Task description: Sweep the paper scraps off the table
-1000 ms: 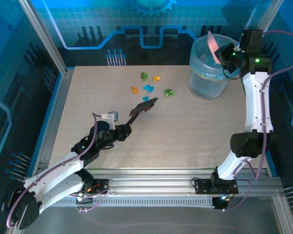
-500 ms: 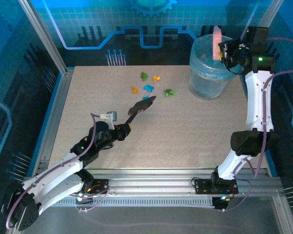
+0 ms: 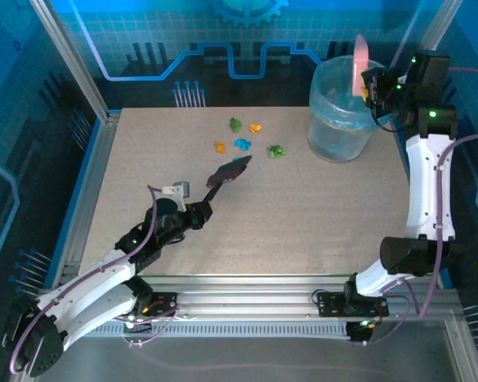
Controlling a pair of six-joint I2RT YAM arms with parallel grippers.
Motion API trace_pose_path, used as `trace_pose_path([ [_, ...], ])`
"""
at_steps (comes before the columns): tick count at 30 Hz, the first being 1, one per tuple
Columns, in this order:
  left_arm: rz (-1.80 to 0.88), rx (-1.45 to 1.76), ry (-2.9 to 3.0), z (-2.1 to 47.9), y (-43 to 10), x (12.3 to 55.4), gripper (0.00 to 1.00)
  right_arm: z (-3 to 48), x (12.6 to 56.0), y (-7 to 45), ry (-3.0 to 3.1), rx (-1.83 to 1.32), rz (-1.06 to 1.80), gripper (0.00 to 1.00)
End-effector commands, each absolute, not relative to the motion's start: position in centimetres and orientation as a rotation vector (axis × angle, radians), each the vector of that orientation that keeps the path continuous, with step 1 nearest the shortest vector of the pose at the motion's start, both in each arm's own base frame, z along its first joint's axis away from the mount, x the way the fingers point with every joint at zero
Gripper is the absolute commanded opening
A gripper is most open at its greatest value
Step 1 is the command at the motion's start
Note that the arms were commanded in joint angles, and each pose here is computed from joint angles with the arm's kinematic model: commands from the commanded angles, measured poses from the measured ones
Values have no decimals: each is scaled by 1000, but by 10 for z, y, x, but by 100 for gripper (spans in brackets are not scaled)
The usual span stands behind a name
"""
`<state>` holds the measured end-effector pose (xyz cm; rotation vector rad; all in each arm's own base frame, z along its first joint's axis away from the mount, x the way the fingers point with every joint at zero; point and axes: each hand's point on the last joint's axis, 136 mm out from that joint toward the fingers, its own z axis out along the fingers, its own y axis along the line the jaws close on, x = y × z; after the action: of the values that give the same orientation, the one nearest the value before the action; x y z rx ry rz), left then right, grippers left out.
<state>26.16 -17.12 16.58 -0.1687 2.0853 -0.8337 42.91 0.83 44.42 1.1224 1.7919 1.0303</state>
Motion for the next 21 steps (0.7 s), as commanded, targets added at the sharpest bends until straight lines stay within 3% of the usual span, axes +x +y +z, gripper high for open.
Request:
trace_pose_path([
  [1,-832,-160,2005,180,-170,266,0,492,408,15,1698,906,1007,0],
  [6,-814,-180,2004,176,-167,268,0,539,367,57,1652,505,926,0],
  [11,-789,-216,1996,173,-161,269,0,554,312,131,1635,-18,885,0],
  [21,-625,-490,1941,172,-108,264,0,459,251,202,1672,-550,717,0],
])
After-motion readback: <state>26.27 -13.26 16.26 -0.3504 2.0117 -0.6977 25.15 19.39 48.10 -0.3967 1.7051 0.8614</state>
